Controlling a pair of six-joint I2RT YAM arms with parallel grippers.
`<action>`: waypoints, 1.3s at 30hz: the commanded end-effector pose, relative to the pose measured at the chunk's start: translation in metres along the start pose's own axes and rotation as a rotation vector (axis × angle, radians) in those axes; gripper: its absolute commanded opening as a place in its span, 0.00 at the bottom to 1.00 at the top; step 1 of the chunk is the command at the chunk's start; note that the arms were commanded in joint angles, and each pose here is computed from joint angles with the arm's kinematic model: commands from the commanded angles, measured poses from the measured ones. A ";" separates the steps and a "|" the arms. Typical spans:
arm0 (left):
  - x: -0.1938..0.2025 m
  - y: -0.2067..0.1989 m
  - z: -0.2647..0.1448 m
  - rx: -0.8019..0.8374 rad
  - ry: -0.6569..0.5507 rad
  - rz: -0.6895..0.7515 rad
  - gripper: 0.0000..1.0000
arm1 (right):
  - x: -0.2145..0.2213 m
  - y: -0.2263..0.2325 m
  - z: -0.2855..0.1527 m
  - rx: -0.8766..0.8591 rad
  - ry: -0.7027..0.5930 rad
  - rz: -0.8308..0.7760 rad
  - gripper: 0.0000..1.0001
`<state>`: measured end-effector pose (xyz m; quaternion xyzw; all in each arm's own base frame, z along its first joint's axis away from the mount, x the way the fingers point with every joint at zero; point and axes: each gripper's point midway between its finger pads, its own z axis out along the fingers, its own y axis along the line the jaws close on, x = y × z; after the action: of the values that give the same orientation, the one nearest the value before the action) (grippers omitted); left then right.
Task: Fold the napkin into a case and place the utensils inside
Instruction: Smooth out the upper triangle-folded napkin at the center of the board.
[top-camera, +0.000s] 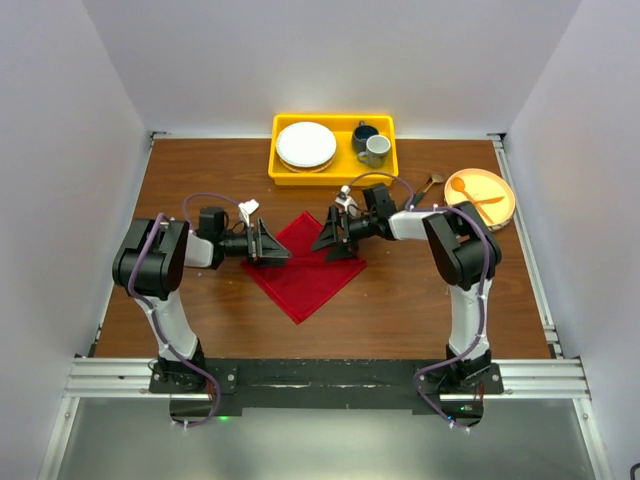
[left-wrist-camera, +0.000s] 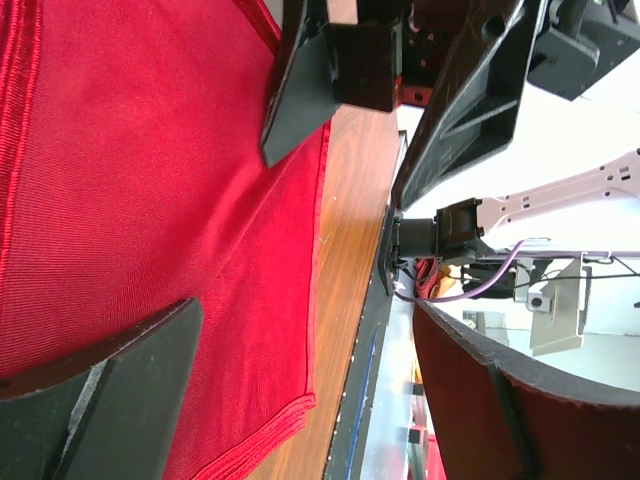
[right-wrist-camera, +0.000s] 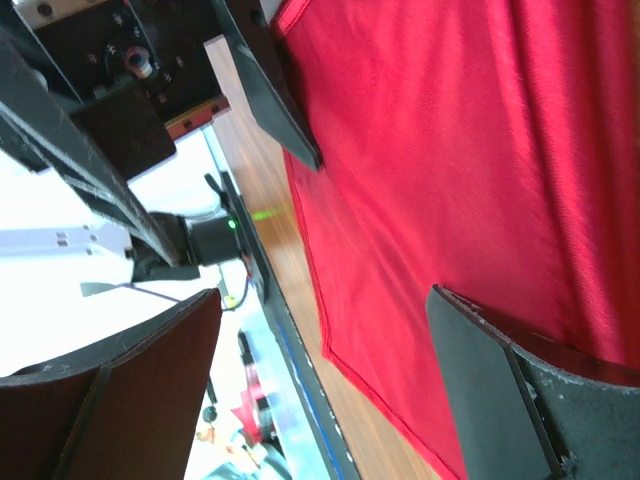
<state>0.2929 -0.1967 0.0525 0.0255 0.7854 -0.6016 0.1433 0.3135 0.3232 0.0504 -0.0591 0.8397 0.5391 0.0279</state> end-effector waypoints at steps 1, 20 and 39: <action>0.021 0.058 -0.003 -0.181 -0.018 -0.084 0.92 | 0.013 -0.029 -0.026 0.115 0.026 -0.041 0.89; 0.006 0.026 -0.008 -0.138 -0.035 0.049 0.91 | 0.016 0.054 -0.042 0.042 0.027 -0.263 0.89; -0.001 0.033 -0.037 -0.154 -0.057 0.040 0.91 | 0.029 -0.045 -0.032 0.169 0.110 -0.128 0.76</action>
<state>0.2886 -0.1650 0.0486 0.0230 0.8110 -0.5590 0.1708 0.2903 0.2856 0.0427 -0.1404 0.8602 0.4897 0.0208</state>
